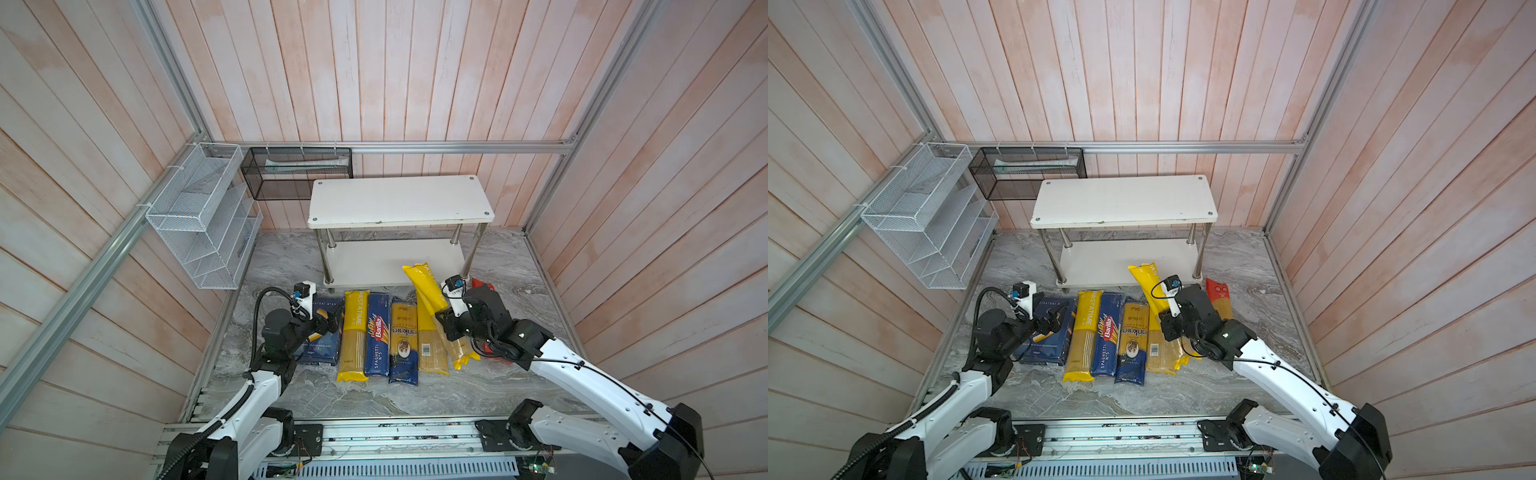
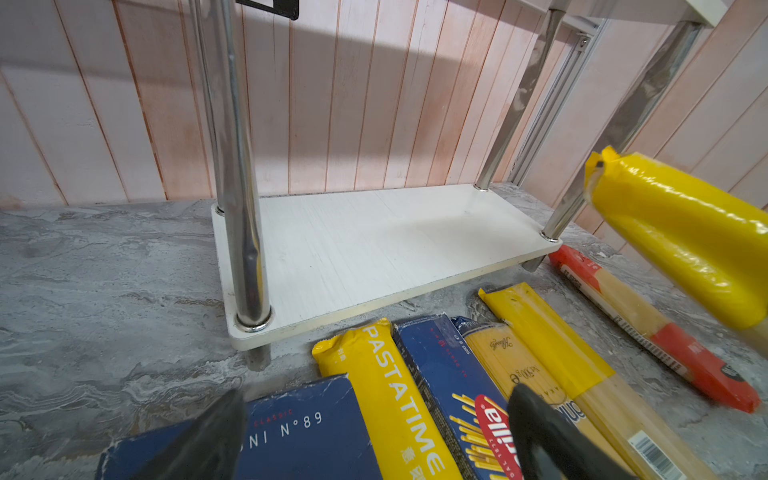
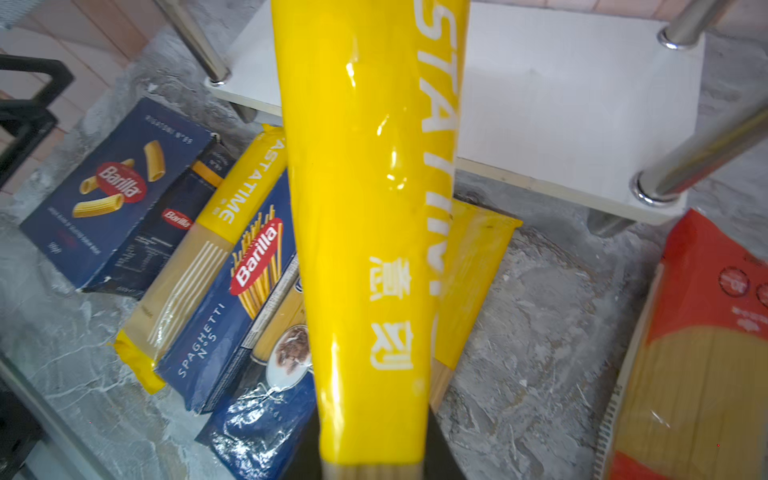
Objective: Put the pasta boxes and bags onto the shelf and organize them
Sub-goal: 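Lift the yellow PASTATIME bag upright with the right gripper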
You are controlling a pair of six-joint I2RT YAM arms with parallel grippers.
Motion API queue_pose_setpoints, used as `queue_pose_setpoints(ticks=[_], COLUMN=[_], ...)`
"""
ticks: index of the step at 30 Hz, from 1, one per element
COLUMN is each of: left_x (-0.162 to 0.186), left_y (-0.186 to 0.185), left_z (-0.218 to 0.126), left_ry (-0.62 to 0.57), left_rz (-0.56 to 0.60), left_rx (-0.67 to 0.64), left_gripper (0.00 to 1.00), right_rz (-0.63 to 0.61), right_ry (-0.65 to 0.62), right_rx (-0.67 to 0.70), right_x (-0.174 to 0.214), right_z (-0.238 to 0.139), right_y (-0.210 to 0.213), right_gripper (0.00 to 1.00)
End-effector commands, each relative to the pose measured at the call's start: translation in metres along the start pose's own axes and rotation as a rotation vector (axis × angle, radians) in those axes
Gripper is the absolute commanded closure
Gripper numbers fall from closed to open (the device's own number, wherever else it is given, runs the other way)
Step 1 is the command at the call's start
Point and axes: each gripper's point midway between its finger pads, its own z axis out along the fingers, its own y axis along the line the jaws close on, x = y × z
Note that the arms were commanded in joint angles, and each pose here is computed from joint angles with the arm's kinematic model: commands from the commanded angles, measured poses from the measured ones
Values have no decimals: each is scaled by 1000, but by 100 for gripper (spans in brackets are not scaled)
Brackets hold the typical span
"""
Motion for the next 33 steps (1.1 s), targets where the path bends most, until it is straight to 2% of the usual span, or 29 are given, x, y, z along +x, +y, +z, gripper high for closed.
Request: queue_pose_setpoints(ticks=[1, 11, 24, 33], left_x=[-3, -3, -4, -4], left_y=[-2, -2, -2, -2], left_z=[1, 2, 0, -2], left_ry=[-13, -9, -16, -23], left_rz=[2, 1, 2, 3], left_rx=[11, 10, 7, 2], left_gripper=[0, 0, 0, 0], right_rz=[-59, -122, -140, -182], right_ry=[-233, -310, -428, -446], right_rx=[-82, -145, -130, -172], right_x=[-67, -95, -137, -158], right_z=[-29, -45, -70, -79], right_y=[23, 44, 48, 62], right_gripper=[100, 100, 100, 100])
